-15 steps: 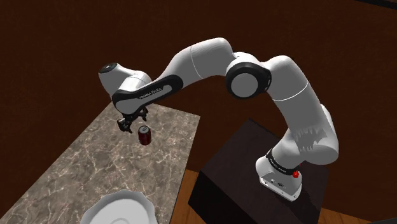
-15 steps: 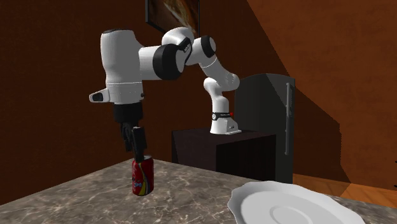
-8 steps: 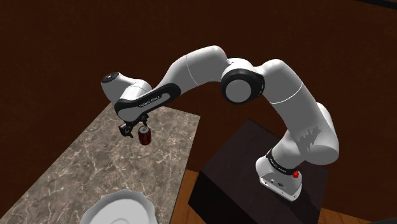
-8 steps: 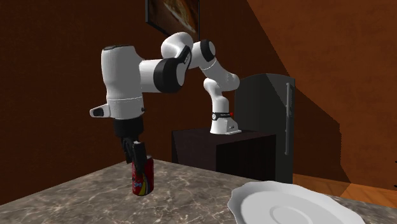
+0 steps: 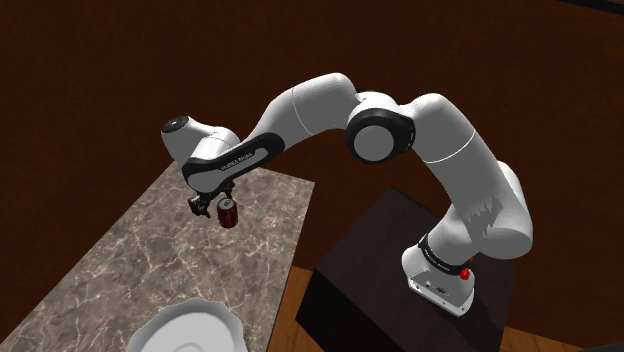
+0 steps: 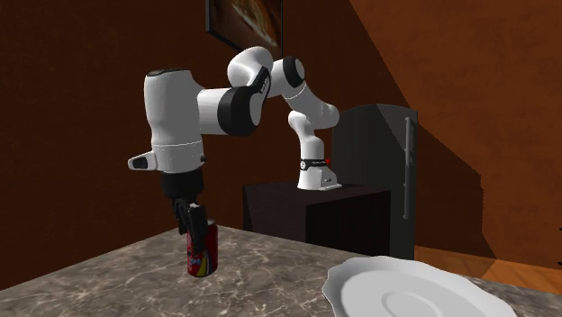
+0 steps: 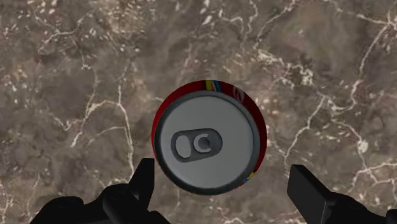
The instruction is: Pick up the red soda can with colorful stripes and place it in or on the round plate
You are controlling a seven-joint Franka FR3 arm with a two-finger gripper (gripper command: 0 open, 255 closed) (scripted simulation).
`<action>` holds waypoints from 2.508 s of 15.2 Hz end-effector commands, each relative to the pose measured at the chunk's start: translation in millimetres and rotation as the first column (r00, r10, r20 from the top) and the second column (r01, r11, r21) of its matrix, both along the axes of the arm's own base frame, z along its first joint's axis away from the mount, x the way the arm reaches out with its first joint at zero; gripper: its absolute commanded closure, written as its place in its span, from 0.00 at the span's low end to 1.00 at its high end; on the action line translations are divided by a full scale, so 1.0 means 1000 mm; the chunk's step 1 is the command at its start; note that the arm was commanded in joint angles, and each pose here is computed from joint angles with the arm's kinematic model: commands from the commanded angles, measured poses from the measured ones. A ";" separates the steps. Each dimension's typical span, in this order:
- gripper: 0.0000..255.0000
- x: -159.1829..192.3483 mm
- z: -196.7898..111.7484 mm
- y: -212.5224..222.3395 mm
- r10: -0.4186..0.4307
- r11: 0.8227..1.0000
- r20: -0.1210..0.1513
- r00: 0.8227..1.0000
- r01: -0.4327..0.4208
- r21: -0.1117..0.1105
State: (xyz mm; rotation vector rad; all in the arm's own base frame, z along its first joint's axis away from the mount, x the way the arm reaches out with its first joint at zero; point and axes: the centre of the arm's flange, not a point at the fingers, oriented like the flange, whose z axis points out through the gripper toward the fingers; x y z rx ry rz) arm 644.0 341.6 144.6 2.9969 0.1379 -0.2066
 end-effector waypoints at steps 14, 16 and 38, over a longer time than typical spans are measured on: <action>0.00 -0.052 0.003 -0.004 -0.016 1.000 0.085 0.996 0.016 0.008; 0.00 -0.087 0.002 -0.007 -0.027 1.000 0.142 0.990 0.026 0.014; 1.00 -0.176 -0.050 -0.017 -0.059 0.998 0.295 0.954 0.051 0.033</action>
